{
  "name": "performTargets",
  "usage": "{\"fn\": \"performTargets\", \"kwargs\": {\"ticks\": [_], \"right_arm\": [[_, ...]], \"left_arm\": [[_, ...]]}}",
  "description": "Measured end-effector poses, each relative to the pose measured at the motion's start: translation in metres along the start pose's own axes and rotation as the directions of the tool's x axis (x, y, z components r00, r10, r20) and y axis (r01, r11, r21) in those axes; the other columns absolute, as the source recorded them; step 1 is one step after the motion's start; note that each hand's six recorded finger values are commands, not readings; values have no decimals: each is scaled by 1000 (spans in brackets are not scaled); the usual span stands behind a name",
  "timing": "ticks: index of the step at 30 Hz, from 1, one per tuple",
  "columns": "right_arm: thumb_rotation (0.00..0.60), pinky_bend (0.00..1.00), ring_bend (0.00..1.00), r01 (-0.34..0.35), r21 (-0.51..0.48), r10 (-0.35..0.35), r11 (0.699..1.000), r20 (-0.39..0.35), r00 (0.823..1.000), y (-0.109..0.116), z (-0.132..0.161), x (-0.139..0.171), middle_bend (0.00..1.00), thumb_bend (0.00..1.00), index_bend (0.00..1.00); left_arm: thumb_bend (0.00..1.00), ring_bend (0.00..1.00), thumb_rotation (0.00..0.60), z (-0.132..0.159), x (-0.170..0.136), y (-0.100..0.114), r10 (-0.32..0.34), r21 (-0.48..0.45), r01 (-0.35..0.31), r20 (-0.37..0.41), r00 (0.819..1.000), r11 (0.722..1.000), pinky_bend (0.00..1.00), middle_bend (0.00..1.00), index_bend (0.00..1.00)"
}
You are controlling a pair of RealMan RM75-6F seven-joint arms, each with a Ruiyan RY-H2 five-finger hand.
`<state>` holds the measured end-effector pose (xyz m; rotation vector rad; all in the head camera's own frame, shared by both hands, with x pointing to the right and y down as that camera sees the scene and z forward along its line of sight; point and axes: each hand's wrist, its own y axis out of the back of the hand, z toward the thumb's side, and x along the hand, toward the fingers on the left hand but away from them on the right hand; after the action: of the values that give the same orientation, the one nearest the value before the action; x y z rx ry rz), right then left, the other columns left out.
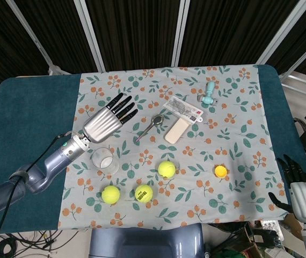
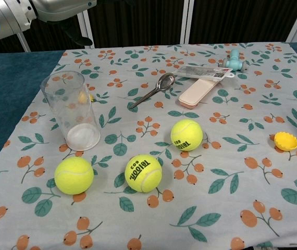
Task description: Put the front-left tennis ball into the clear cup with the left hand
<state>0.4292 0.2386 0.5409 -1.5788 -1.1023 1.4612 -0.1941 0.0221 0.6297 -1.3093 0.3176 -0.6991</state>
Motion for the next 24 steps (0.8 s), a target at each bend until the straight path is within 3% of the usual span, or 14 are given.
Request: {"fn": "performTargets", "kwargs": {"ticks": [24], "right_arm": [[600,240,67,-2,-3,2,1000,0,1000,0,0,-1,0,163,0]], "left_arm": [[161,56,600,-15,-4,6,23,-36,-25,-60,998,999,134,146,146]]}}
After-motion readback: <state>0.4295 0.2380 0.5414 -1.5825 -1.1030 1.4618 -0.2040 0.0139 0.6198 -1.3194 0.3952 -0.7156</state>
